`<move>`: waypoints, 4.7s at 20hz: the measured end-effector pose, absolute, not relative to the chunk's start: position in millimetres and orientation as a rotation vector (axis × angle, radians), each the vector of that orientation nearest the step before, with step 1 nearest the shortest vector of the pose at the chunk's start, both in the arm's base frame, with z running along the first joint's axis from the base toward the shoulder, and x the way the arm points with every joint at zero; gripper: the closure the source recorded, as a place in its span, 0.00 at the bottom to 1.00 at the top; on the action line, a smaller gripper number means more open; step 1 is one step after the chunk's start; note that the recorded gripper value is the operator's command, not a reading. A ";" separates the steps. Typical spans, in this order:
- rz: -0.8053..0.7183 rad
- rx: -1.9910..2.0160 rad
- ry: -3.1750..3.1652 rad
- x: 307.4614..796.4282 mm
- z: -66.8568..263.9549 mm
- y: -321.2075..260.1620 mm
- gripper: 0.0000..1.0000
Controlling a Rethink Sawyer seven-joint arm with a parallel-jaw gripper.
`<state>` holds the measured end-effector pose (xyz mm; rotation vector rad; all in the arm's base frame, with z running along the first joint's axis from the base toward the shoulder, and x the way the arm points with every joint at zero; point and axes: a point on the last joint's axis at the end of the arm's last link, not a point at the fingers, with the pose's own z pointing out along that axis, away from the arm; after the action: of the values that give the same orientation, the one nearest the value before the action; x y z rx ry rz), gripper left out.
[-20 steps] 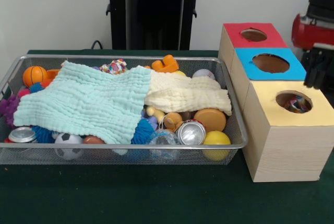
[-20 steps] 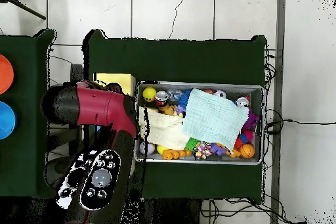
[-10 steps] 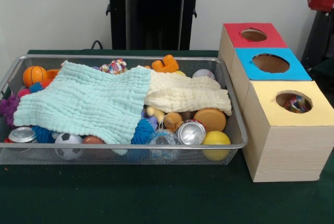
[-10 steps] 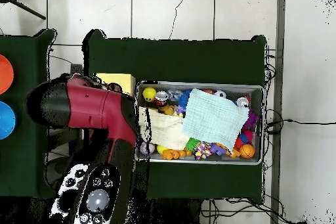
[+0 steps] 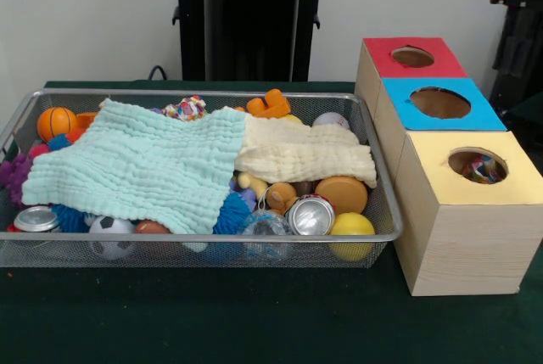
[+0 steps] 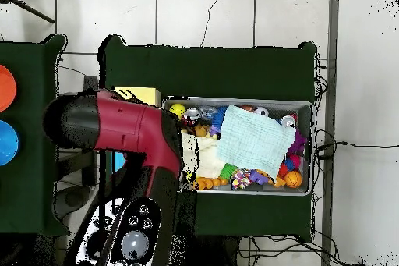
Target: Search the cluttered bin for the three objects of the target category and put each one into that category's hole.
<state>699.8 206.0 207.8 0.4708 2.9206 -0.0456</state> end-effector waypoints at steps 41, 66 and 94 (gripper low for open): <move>-0.155 0.458 2.966 660.1 160.3 59.3 0.00; -0.154 0.473 3.086 577.8 110.4 15.8 0.00; -0.156 0.484 3.134 548.9 89.9 -55.7 0.00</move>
<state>548.9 -55.7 89.9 0.4844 3.1343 -0.1564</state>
